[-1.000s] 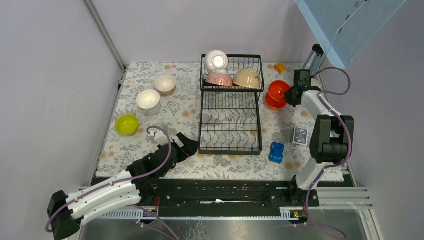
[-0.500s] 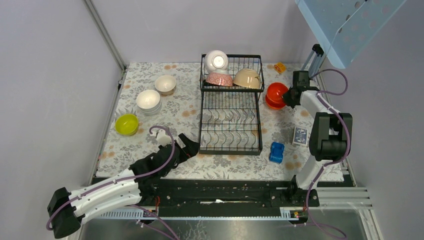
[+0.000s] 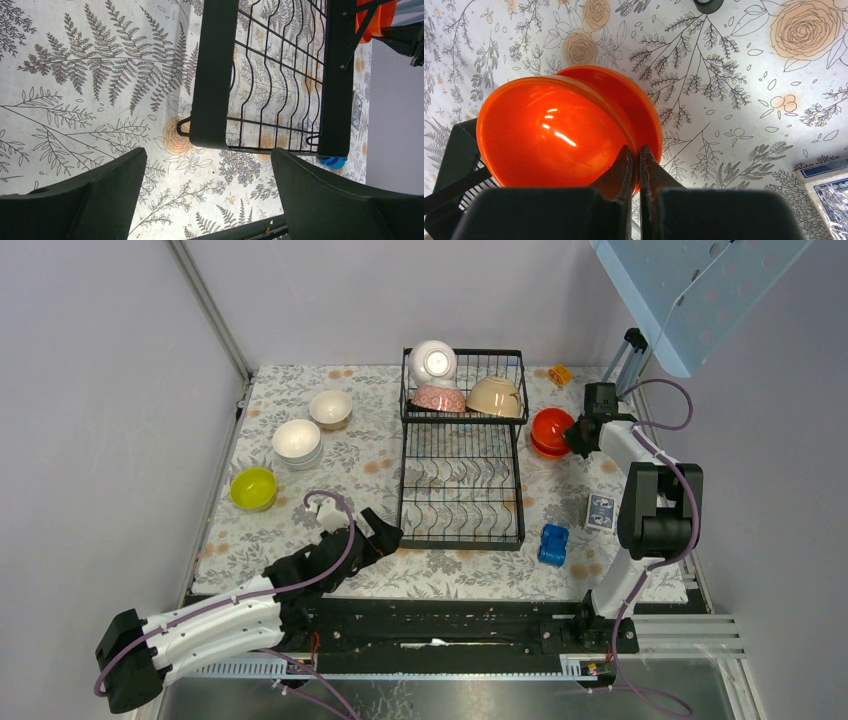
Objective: Unload the bowls from the dish rack
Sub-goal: Place the bowl with the bowl.
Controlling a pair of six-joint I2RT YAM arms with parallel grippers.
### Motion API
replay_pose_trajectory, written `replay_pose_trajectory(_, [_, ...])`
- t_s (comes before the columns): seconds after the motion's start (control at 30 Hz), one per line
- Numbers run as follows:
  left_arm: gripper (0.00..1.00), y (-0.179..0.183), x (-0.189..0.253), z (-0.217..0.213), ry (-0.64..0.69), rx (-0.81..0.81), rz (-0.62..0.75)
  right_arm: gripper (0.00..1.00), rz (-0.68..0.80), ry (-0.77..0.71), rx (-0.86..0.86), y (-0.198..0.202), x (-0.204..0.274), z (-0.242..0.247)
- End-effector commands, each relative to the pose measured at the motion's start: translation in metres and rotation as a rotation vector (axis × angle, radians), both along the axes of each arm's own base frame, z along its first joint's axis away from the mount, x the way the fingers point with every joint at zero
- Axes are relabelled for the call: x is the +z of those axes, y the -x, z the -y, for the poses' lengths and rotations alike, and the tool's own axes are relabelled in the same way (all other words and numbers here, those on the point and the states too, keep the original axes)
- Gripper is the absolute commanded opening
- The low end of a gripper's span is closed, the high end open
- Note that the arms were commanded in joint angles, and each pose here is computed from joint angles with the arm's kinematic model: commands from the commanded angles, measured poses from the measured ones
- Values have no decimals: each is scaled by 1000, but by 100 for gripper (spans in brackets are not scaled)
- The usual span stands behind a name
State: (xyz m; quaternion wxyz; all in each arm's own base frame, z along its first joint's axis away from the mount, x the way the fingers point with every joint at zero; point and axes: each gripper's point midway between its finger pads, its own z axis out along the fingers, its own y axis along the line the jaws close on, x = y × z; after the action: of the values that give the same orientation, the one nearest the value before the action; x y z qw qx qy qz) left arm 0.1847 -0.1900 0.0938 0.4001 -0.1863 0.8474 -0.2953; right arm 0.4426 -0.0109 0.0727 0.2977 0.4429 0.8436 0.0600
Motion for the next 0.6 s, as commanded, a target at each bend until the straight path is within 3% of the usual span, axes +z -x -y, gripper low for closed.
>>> replay_pose_trajectory(0.0, [99, -3, 8, 7, 46, -1, 18, 4, 29, 19, -1, -7, 10, 5])
replay_pose_trajectory(0.57, [99, -1, 5, 6, 49, 0, 12, 26, 6, 19, 7, 0, 2, 4])
